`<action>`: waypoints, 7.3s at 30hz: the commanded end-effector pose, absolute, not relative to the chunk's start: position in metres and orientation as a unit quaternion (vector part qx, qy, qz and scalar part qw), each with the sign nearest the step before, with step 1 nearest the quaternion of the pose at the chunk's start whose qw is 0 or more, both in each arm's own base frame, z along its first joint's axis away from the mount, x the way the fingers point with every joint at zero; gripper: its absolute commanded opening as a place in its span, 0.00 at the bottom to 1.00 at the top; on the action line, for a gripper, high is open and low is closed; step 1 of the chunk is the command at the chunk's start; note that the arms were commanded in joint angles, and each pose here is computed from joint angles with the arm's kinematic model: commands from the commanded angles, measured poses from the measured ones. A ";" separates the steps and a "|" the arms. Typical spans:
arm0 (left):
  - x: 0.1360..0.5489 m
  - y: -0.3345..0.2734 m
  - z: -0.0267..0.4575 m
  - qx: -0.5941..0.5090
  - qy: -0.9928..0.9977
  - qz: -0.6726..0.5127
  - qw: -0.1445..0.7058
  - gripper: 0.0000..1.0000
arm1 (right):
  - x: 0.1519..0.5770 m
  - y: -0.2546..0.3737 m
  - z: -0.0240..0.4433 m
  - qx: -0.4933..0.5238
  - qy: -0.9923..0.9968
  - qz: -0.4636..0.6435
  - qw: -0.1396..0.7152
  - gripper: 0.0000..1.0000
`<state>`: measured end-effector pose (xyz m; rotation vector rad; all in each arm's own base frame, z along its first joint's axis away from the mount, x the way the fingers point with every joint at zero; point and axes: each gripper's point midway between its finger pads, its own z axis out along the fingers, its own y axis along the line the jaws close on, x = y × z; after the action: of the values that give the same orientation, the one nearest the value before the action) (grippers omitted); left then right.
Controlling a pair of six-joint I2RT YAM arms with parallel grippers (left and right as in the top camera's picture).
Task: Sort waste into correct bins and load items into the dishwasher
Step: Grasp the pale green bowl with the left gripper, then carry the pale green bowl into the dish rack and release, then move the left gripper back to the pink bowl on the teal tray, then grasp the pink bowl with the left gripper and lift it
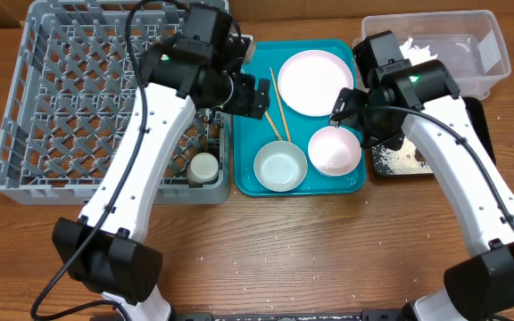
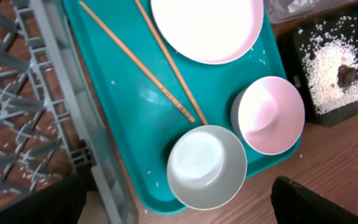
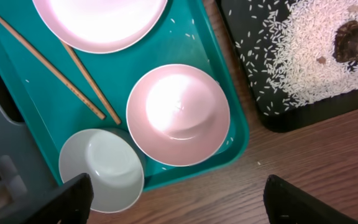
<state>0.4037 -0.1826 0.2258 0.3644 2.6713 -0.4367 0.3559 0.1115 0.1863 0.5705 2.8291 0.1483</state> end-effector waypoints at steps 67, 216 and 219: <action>0.477 -0.103 0.223 0.064 0.939 0.177 0.287 0.04 | 0.362 0.110 0.189 0.209 0.966 0.056 0.139 1.00; 0.401 -0.323 0.035 0.211 0.969 -0.065 0.115 0.68 | 0.301 -0.051 0.321 0.423 0.863 0.086 0.263 1.00; 0.407 -0.320 0.034 0.205 0.969 -0.067 0.120 0.52 | 0.301 -0.051 0.321 0.423 0.863 0.086 0.262 1.00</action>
<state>0.3982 -0.3278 0.0387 0.6145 2.8387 -0.2255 0.3020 -0.0490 0.3145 1.1417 2.3617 0.2337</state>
